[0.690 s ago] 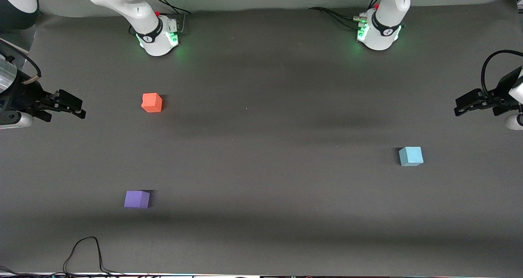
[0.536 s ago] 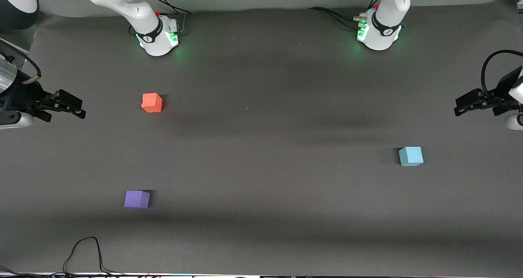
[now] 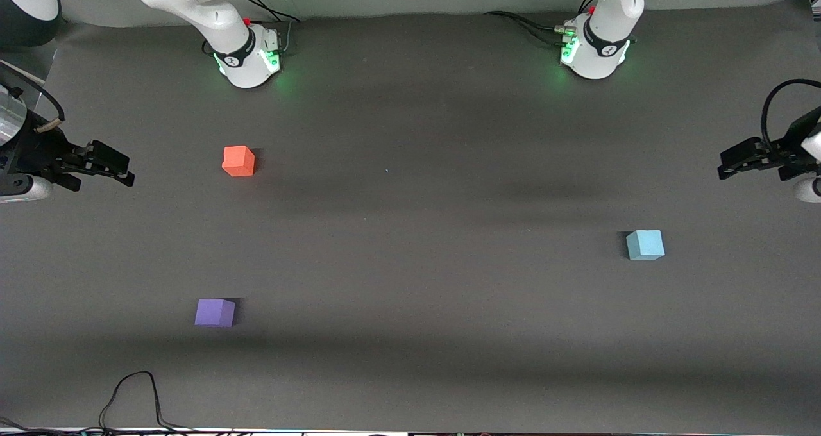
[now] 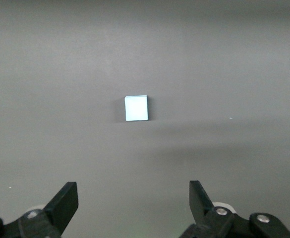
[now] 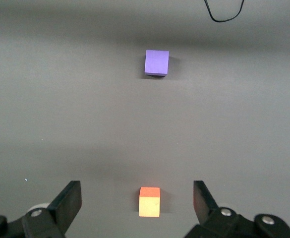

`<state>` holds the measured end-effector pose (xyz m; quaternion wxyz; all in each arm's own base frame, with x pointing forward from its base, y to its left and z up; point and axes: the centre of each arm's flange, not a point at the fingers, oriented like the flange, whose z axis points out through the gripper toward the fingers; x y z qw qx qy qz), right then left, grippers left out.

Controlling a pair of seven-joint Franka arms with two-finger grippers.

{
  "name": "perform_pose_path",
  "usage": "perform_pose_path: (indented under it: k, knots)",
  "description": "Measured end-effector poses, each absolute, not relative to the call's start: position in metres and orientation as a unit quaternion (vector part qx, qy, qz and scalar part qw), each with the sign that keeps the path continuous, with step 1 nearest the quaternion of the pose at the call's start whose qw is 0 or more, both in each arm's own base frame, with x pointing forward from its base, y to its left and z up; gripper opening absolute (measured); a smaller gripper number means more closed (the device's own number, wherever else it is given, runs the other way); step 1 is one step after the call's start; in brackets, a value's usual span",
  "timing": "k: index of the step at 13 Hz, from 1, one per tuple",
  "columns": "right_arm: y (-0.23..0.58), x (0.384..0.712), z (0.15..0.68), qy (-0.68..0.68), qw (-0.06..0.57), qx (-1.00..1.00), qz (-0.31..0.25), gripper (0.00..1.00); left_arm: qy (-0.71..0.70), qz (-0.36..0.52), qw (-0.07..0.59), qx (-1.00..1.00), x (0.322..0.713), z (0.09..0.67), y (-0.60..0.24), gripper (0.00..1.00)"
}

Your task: Place blue block between orange and purple blocks

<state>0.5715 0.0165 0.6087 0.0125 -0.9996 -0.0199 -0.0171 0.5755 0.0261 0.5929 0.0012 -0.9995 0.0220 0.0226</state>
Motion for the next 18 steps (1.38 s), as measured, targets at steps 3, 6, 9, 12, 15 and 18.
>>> perform_pose_path:
  k: [3,6,9,12,15,18]
  knots:
    - [0.016,0.571,0.609,-0.020,0.013,-1.000,-0.017,1.00,0.022,0.030,0.000,-0.999,0.575,0.577,0.036,1.00]
    - [0.016,0.571,0.609,-0.020,0.013,-1.000,-0.017,1.00,0.028,0.022,0.001,-0.999,0.579,0.536,0.029,1.00]
    - [0.016,0.571,0.608,-0.020,0.012,-1.000,-0.017,1.00,0.030,0.013,0.001,-0.999,0.578,0.479,0.027,1.00]
    - [0.016,0.571,0.608,-0.020,0.012,-1.000,-0.016,1.00,0.029,0.011,0.001,-1.000,0.576,0.417,0.029,1.00]
    - [0.016,0.572,0.608,-0.019,0.012,-1.000,-0.017,1.00,0.028,0.012,0.000,-1.000,0.588,0.356,0.030,1.00]
    - [0.016,0.571,0.608,-0.019,0.012,-1.000,-0.017,1.00,0.028,-0.006,0.001,-1.000,0.590,0.290,0.031,1.00]
